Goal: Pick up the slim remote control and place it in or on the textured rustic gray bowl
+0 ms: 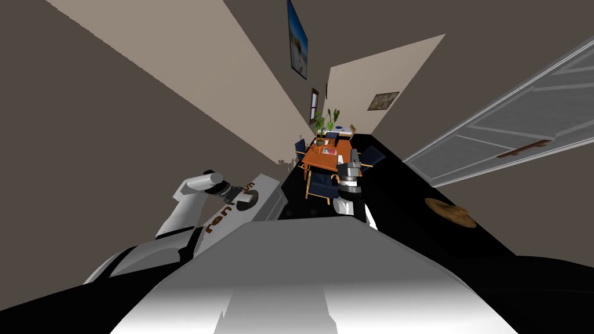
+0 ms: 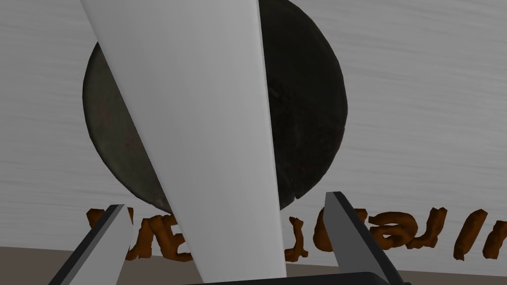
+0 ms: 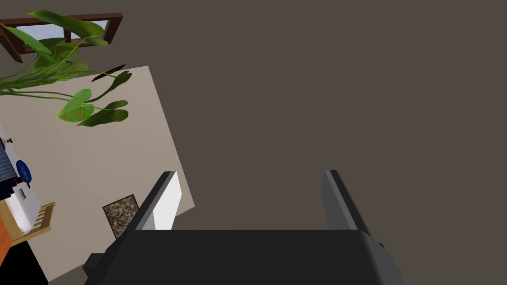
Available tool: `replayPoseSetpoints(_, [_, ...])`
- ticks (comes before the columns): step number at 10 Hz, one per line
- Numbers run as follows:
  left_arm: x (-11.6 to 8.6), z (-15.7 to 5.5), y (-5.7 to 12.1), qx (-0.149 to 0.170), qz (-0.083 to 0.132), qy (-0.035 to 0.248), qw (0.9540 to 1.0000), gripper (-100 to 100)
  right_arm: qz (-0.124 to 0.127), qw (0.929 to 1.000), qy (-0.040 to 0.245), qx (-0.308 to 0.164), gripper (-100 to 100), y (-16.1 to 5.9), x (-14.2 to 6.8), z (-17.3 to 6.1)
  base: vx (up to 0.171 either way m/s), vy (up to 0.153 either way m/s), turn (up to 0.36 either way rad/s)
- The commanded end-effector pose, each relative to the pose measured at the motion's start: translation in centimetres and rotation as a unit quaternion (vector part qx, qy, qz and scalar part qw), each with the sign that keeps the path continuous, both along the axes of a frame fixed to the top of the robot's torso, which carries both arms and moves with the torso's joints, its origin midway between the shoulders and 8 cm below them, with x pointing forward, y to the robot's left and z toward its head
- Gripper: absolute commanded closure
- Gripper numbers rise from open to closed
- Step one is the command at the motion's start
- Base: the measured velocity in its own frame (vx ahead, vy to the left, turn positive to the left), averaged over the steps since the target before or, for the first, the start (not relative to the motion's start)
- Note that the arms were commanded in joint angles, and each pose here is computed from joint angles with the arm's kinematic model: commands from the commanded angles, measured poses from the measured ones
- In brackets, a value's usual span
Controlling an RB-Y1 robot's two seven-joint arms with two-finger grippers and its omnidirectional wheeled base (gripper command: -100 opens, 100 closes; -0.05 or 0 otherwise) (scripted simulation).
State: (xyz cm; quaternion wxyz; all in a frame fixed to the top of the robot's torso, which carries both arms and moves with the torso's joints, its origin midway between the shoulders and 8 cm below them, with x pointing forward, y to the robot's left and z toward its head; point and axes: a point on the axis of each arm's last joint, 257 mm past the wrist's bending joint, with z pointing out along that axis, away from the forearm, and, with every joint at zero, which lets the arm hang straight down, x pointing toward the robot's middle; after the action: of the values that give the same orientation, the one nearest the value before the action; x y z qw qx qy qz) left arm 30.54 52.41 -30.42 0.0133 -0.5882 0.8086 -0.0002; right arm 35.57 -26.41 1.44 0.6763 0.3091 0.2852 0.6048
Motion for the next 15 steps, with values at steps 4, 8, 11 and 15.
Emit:
replayPoseSetpoints(4, [0.0, 0.0, 0.0, 0.0, 0.0, 0.0, 1.0, -100, 0.0, 1.0, 0.0, 0.0, 0, 0.0, 0.0, 0.0, 0.0, 0.0, 0.0])
replayPoseSetpoints(8, [-0.7, 3.1, 1.0, -0.001, -0.012, 0.001, 0.9999, -100, 0.0, 1.0, 0.0, 0.0, 0, 0.0, 0.0, 0.0, 0.043, -0.031, 0.068])
replayPoseSetpoints(11, [-1.0, 4.5, 1.3, -0.001, -0.019, 0.0, 0.9998, -100, 0.0, 1.0, 0.0, 0.0, 0, 0.0, 0.0, 0.0, 0.062, -0.044, 0.067])
replayPoseSetpoints(15, [-1.0, 4.6, 1.3, -0.002, -0.02, 0.001, 0.9998, 0, 0.0, 1.0, 0.0, 0.0, 0, 0.0, 0.0, 0.0, 0.001, -0.001, -0.001])
